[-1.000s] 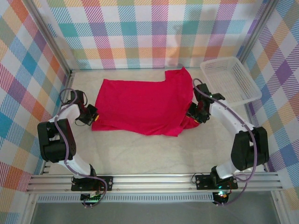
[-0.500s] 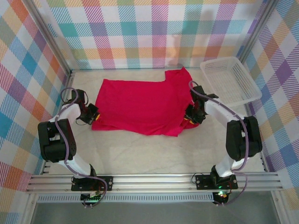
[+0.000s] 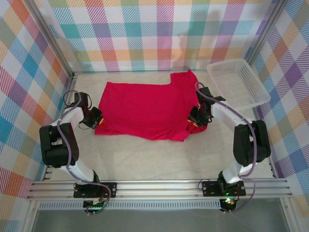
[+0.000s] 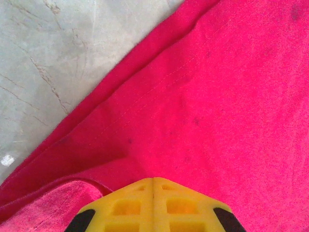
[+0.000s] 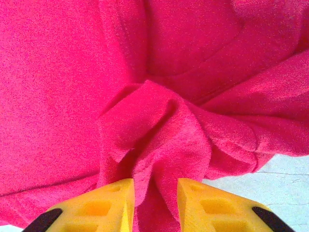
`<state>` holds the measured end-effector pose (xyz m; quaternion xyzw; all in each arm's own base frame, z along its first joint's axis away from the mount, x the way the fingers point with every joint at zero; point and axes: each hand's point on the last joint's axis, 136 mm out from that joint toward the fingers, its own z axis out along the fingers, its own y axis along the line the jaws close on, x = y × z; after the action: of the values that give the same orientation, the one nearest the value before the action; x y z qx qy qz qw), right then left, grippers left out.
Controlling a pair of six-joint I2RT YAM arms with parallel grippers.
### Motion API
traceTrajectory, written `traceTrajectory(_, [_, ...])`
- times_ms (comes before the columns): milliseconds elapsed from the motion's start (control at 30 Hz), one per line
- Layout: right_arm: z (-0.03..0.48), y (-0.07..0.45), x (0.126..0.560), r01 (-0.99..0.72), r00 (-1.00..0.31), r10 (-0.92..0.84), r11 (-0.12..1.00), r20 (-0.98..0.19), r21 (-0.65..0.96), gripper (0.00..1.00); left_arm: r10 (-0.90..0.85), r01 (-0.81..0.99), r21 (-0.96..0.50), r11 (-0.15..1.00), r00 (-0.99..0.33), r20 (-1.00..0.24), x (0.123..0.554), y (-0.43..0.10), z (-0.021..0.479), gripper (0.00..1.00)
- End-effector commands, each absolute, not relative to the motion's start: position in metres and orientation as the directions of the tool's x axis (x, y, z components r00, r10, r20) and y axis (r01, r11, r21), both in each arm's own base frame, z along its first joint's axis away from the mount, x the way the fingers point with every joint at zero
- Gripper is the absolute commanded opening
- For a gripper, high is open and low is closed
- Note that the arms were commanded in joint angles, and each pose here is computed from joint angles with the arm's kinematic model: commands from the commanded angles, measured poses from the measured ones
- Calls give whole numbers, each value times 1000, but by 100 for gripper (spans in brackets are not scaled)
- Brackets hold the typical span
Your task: Fold the inside-out t-shirt
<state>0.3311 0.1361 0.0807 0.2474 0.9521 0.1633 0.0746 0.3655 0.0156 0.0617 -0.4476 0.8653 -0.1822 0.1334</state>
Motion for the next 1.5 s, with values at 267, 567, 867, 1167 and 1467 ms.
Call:
traceTrajectory(267, [84,149,334,435,-873,485,820,-50,372,34,-813,-719,-425,550,-578,-75,368,14,62,0])
traceTrajectory(567, [62,144,337,449,-871,489,833,-50,324,30,-809,-719,-417,557,-582,-78,366,15,62,0])
traceTrajectory(867, [68,141,349,443,-871,485,845,-82,298,4,-806,-719,-408,563,-587,-77,365,15,62,0])
traceTrajectory(1167, [170,136,346,365,-878,443,865,-182,345,0,-814,-707,-439,555,-570,-112,375,25,98,0])
traceTrajectory(1467, [361,112,326,198,-788,421,864,-448,463,0,-892,-684,-580,443,-401,-208,393,94,211,0])
